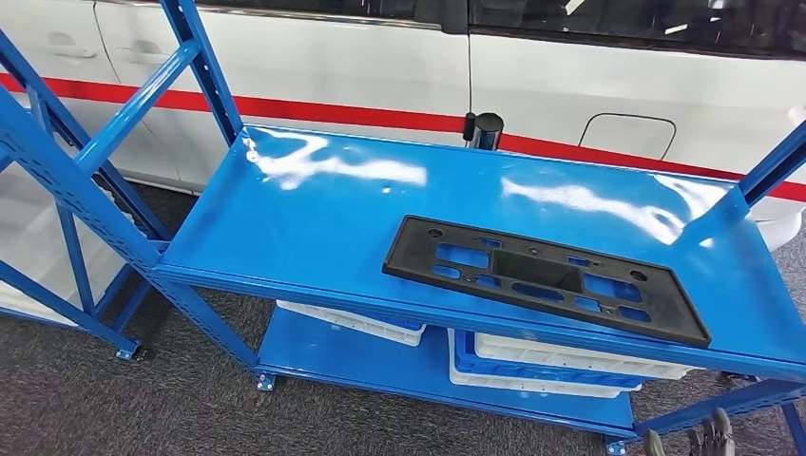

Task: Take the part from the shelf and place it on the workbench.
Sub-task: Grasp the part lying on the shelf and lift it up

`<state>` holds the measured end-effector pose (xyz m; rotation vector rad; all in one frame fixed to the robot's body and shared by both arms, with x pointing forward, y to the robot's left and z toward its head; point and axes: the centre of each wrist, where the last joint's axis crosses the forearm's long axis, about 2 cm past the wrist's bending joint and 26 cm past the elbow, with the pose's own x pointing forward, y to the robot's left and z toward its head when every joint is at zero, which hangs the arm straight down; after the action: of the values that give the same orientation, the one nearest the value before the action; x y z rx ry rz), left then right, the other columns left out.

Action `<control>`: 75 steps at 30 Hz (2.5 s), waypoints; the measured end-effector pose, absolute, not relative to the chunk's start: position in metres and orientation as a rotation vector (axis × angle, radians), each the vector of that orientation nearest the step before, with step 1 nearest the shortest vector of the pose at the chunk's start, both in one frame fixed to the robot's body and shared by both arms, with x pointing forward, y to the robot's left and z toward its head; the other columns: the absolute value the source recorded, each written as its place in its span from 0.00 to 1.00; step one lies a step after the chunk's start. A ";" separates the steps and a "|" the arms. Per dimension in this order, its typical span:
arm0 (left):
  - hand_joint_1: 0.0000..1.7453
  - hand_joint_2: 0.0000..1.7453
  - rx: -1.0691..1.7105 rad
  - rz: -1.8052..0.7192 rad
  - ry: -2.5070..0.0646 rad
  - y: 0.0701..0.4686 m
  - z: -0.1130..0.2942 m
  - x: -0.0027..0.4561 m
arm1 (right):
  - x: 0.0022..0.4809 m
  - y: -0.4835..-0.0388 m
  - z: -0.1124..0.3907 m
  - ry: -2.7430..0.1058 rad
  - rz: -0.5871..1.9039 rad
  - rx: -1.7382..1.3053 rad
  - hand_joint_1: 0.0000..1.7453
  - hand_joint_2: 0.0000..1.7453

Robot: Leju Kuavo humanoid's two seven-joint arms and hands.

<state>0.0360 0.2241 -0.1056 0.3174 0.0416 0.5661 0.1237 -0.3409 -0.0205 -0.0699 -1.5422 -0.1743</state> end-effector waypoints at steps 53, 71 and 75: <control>0.00 1.00 0.212 0.467 -0.208 0.265 -0.110 0.043 | 0.181 -0.234 0.115 -2.043 0.962 -0.827 0.00 1.00; 0.00 1.00 0.143 0.422 -0.276 0.265 -0.110 0.046 | 0.190 -0.223 0.104 -1.996 1.069 -0.893 0.00 1.00; 0.00 1.00 0.136 0.401 -0.279 0.264 -0.110 0.047 | 0.194 -0.222 0.103 -1.975 1.081 -0.906 0.00 1.00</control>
<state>0.0469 0.2641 -0.1101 0.1365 -0.2793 0.4012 0.1938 -0.2219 0.1033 -0.9056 -1.9747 1.0810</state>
